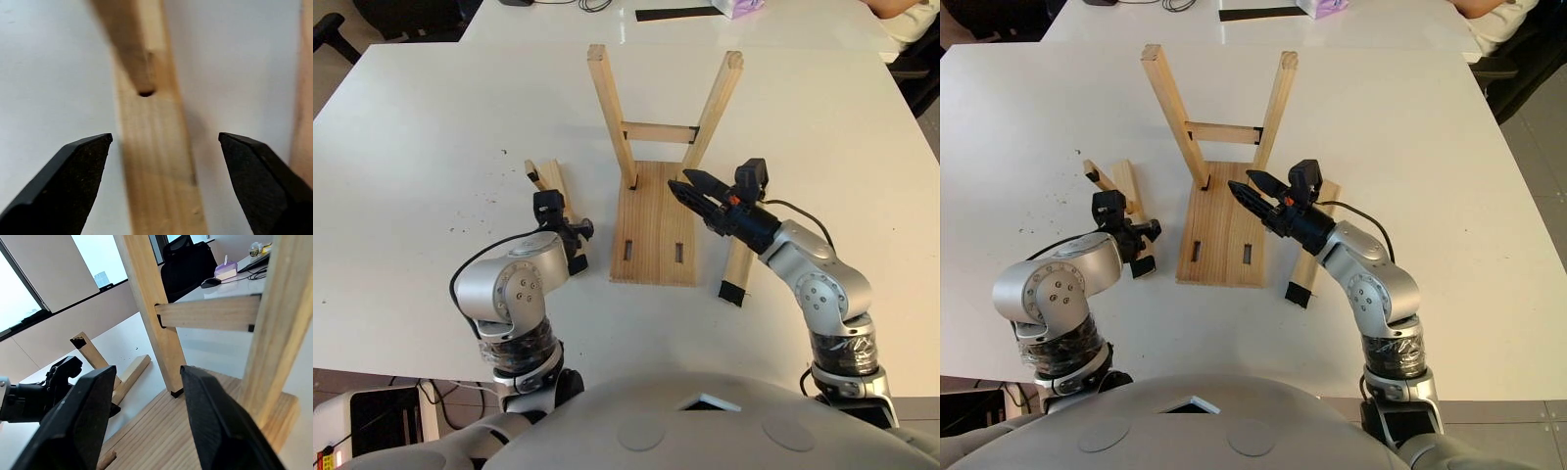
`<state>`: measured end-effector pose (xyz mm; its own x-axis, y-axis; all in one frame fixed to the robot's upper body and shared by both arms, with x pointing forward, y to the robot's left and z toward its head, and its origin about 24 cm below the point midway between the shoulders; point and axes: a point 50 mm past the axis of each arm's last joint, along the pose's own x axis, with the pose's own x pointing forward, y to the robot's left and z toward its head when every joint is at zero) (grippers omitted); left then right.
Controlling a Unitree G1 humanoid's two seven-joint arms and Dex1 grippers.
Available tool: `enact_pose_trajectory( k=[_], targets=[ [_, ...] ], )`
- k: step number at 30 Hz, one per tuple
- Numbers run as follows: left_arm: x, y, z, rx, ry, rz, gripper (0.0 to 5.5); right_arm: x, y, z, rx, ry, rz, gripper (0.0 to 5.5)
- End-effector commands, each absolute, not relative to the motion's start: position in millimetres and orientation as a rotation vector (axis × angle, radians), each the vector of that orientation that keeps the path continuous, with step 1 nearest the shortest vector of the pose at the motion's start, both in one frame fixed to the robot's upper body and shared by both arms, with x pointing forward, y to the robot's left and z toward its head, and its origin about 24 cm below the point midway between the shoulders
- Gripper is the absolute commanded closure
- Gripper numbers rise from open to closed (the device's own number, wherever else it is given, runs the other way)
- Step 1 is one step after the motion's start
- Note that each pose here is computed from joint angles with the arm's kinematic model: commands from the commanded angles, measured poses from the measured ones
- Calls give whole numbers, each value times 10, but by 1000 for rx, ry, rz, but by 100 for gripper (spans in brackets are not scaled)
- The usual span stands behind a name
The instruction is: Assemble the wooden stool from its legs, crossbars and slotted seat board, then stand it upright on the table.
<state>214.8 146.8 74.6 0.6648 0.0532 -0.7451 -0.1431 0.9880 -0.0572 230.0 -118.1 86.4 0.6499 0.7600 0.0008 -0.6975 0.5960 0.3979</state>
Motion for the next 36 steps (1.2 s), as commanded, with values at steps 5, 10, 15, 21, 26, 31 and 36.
enact_pose_trajectory(
  k=[5,10,15,21,26,31,36],
  targets=[
    [1909,1686,569,-38,928,58,221,2298,-1192,867,388,145,802,309],
    [1859,1689,501,-58,966,23,295,2351,-1209,904,383,124,798,309],
    [1892,1890,507,41,981,19,347,2354,-1231,903,387,111,776,309],
    [2151,2017,616,52,854,-9,347,2528,-1372,1205,565,-66,675,309],
    [2920,2251,1275,-88,386,101,347,2752,-1453,1850,574,-332,687,309],
    [3263,2332,2181,-263,-51,66,347,3016,-1354,2384,384,-449,674,309],
    [3131,2144,2898,-425,-430,-184,347,3214,-1255,2723,137,-509,638,309]
  ],
)
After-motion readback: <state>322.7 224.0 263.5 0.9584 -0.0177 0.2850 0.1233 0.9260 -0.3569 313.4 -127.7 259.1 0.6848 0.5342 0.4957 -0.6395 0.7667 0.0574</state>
